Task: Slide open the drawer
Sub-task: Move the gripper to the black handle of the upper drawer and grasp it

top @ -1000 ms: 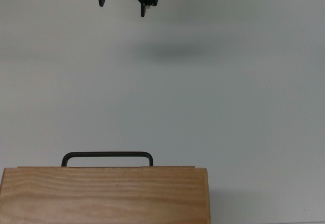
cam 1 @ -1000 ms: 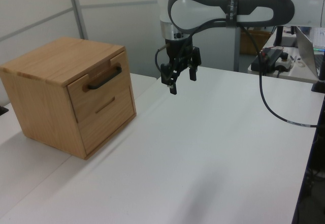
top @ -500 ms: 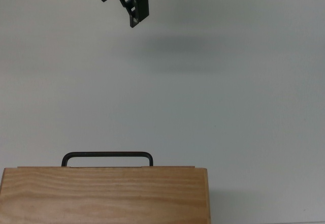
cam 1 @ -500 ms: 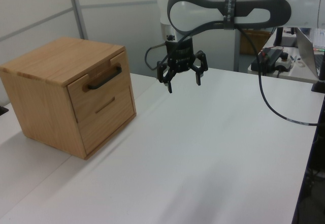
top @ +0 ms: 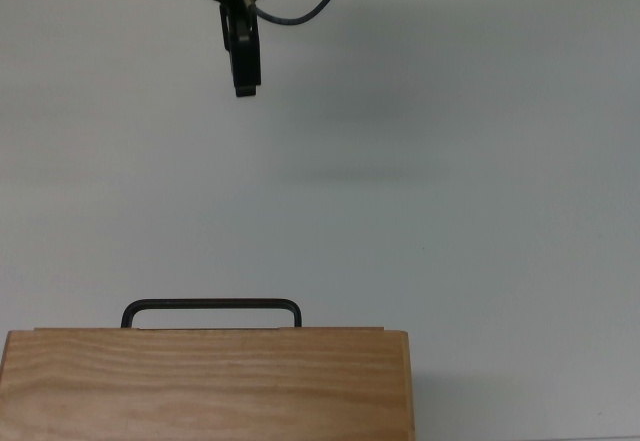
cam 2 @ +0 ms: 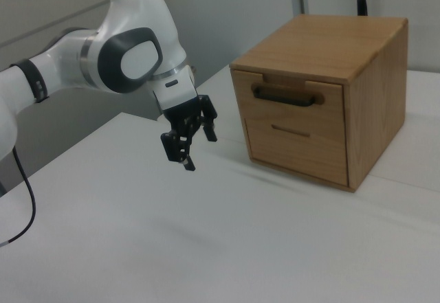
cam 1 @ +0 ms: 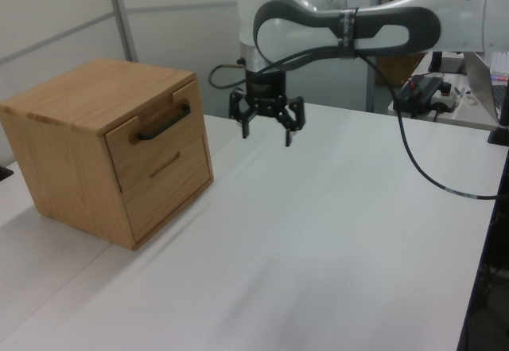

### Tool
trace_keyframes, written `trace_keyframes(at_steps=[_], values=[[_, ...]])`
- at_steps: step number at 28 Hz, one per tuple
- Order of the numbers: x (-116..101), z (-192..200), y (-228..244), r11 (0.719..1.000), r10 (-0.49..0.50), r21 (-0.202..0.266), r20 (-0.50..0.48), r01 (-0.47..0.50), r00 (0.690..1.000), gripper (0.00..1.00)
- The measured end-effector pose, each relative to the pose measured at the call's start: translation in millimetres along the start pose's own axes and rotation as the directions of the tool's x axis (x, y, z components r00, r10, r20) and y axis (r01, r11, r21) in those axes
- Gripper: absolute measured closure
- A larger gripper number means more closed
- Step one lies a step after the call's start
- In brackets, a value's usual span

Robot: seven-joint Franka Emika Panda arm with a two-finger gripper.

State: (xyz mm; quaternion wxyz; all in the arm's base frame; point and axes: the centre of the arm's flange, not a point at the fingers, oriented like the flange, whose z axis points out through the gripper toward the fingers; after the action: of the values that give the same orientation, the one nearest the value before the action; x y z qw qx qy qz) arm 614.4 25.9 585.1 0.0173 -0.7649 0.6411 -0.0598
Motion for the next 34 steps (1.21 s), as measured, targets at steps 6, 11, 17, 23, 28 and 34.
trace_keyframes(at_steps=[6,11,17,23,28,34], values=[[2,19,-30,0.984,0.103,0.144,0.005,-0.103,0.995,0.00],[4,34,-55,0.949,0.134,0.285,0.019,-0.134,0.991,0.00],[6,46,-83,0.863,0.148,0.483,0.042,-0.149,0.988,0.00],[8,52,-100,0.744,0.157,0.647,0.074,-0.167,0.985,0.00],[10,60,-109,0.688,0.160,0.704,0.094,-0.179,0.983,0.00],[14,85,-120,0.649,0.163,0.737,0.105,-0.187,0.981,0.00]])
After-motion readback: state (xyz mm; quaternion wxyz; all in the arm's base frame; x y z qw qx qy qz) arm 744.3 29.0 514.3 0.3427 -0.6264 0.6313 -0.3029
